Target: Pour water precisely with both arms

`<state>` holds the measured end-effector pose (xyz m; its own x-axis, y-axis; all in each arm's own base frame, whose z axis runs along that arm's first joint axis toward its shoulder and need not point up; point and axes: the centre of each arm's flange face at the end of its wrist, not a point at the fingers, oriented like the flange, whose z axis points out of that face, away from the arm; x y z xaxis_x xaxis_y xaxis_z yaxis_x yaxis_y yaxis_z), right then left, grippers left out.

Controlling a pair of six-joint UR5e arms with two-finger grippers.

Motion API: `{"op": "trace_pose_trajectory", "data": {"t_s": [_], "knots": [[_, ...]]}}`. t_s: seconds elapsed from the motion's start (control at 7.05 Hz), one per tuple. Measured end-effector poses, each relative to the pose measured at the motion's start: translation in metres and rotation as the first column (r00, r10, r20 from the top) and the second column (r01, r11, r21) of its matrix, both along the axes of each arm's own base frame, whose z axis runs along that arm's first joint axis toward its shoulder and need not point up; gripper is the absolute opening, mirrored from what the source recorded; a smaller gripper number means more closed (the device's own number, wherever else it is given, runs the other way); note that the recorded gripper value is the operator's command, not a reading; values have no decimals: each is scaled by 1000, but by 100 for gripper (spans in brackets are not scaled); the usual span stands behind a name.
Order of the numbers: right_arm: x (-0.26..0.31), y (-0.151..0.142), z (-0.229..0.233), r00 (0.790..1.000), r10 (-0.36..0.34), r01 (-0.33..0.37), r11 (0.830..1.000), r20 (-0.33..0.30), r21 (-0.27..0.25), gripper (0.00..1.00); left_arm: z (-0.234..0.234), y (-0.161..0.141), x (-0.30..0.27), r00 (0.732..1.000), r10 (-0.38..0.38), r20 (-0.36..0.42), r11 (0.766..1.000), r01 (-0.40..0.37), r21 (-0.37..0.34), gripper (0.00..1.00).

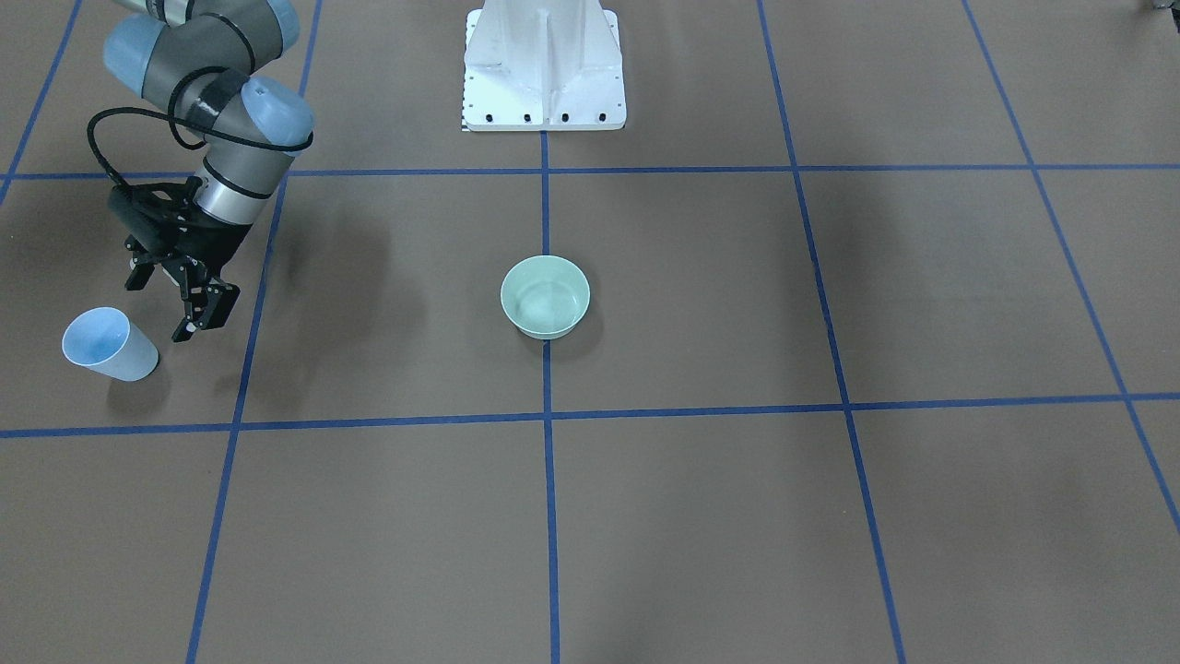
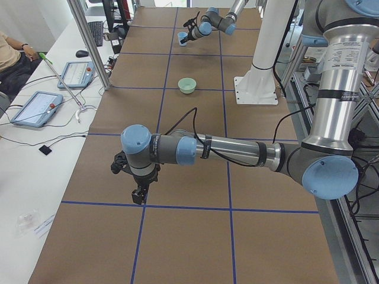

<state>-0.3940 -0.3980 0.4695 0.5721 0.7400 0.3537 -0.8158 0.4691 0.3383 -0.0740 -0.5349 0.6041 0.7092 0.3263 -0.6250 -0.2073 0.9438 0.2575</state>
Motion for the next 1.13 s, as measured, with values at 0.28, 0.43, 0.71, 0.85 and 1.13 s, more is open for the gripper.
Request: {"op": "trace_pose_trajectory", "data": {"t_s": [0.28, 0.43, 0.71, 0.85, 1.13], "knots": [[-9, 2, 20, 997, 68, -68, 998, -46, -13, 100, -1, 0, 0, 1000, 0, 0, 1000, 0, 0, 100], [-13, -1, 36, 993, 92, -93, 996, -79, -13, 100, -1, 0, 0, 1000, 0, 0, 1000, 0, 0, 100], [-20, -14, 58, 983, 140, -143, 990, -118, -11, 100, -2, 0, 0, 1000, 0, -1, 1000, 0, 2, 100], [-19, -25, 68, 976, 170, -173, 985, -137, -9, 100, -3, 0, 0, 1000, 1, -2, 1000, -1, 3, 100], [-13, -47, 81, 962, 212, -214, 977, -174, 10, 100, -4, 0, 0, 1000, 1, -14, 1000, 0, 5, 100]]}}
